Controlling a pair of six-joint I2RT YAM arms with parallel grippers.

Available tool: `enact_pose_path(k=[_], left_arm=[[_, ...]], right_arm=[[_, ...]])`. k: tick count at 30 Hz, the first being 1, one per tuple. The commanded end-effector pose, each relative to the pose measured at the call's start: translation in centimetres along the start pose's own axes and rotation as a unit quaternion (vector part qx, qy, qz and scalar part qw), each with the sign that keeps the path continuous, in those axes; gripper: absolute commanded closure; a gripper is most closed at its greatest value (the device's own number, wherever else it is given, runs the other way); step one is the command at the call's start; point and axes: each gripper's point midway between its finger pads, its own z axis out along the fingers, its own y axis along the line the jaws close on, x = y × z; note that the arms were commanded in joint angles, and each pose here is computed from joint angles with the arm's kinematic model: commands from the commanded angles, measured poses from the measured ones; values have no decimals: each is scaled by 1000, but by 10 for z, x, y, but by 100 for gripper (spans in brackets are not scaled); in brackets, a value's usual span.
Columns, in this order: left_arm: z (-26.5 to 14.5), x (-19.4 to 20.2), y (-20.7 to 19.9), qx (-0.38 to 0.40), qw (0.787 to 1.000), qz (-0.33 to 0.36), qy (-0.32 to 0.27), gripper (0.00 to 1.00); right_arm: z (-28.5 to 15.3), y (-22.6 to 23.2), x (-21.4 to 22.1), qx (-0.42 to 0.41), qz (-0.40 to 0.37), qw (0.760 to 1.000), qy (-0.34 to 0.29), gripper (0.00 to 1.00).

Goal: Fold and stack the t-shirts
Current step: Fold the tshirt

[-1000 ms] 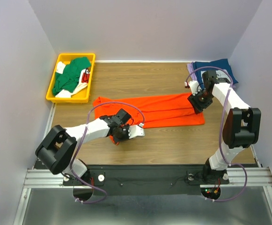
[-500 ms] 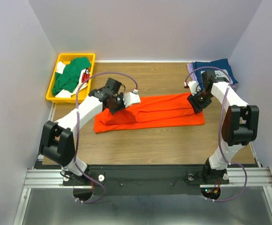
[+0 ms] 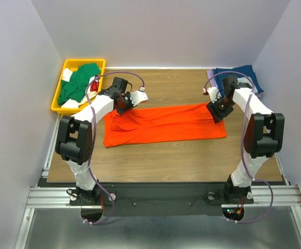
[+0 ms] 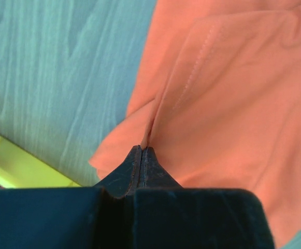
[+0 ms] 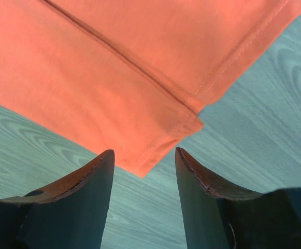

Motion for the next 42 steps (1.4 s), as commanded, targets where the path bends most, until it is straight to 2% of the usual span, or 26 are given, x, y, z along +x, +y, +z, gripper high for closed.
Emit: enact_pose_path(k=[1,11,16,19,24,26,31,35,38,42], left_arm=[[-19,-28,45,-72,996,13,-43,100],[-4,-31,51,-69,997,12,-40,100],[-4,-25,35,-38,999,-8,-23,100],[-13,-26,16,-15,999,-30,-24,100],[-20,-24,-43,37,998,-47,-16,100],[-13,-19,-75,73,996,-43,-2,97],[-8,-4,-120,149,988,-44,16,87],[-23,-17,-107,140,989,-34,-16,68],[-34,-31,-86,128,990,-44,-45,61],[-38,-45,-71,121,989,-49,-70,59]], right_arm=[[3,-11,-15,7,3,1000,-19,44],[9,-10,-22,-9,11,1000,-27,44],[8,-6,-22,-13,12,999,-31,44],[7,-5,-20,-13,10,999,-30,43],[6,-6,-18,-9,8,1000,-28,43],[6,-6,-18,-10,7,1000,-29,43],[6,-6,-22,-12,8,999,-32,43],[6,-4,-21,-14,9,999,-33,43],[8,-1,-19,-21,11,999,-32,43],[10,1,-21,-29,15,999,-36,43]])
